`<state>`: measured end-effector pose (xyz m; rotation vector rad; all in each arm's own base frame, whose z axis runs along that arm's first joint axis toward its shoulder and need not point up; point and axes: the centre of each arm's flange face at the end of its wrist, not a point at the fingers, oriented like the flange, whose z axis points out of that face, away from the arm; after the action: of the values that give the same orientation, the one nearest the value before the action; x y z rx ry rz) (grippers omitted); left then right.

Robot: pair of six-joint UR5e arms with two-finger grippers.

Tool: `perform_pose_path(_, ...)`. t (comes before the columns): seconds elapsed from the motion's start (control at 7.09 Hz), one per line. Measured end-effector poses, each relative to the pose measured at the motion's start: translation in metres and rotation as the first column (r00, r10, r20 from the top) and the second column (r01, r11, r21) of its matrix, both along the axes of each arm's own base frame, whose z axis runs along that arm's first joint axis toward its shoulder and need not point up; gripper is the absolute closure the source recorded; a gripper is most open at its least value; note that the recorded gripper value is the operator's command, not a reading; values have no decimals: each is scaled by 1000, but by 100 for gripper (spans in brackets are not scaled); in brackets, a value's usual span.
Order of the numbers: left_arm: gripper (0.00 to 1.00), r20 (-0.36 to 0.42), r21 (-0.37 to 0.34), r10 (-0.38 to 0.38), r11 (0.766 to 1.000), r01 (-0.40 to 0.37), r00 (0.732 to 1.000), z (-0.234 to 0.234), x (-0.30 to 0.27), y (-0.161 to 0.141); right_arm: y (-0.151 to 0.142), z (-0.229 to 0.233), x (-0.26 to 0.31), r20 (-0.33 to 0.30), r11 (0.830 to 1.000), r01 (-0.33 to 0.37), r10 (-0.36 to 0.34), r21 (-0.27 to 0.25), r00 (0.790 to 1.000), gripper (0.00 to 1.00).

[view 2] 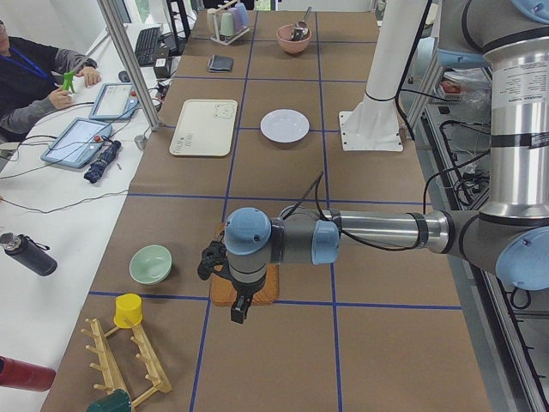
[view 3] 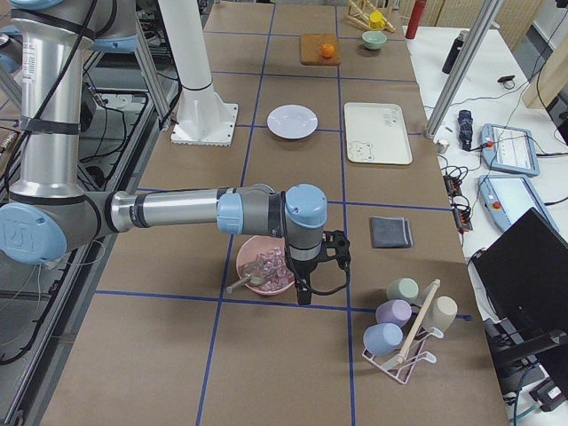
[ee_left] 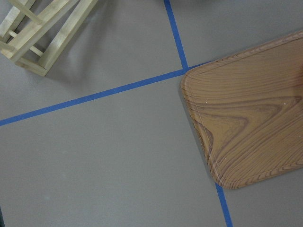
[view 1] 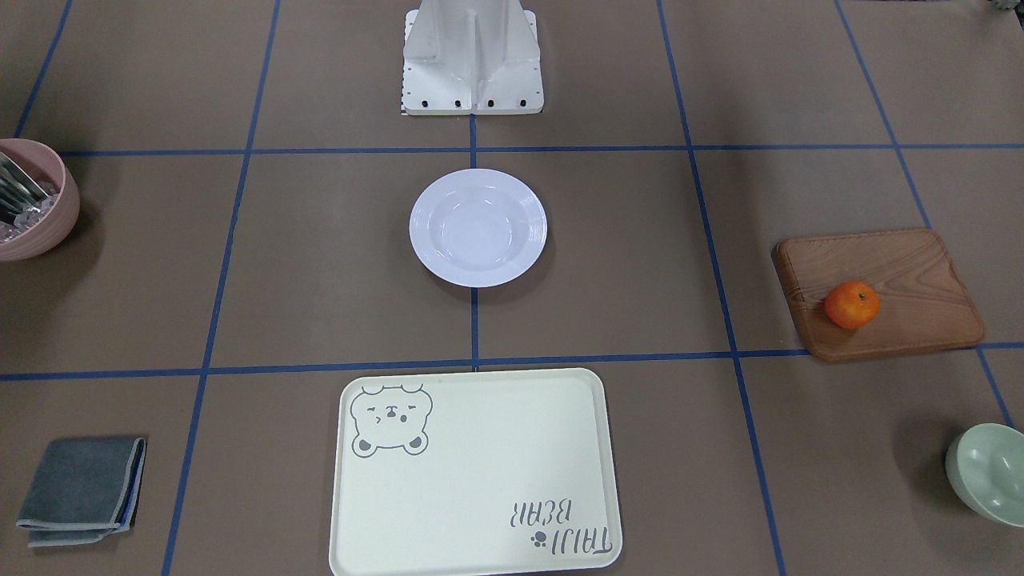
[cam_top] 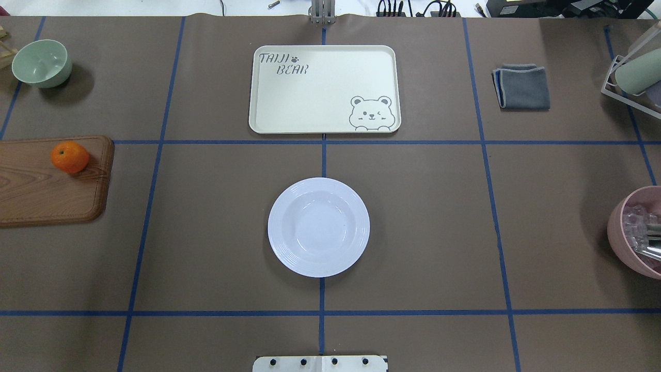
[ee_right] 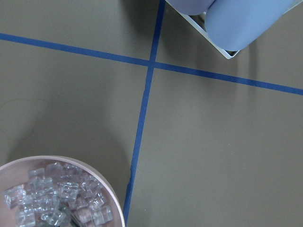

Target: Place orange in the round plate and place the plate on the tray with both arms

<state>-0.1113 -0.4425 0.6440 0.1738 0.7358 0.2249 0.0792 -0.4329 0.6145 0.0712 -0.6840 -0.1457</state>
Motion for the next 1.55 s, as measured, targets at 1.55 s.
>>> perform_pose_path(1.55,1,-29,316,-41,947,49,999,-47,-3,-65,-58,-47,-5,44,944,-1,-14,331,999,0)
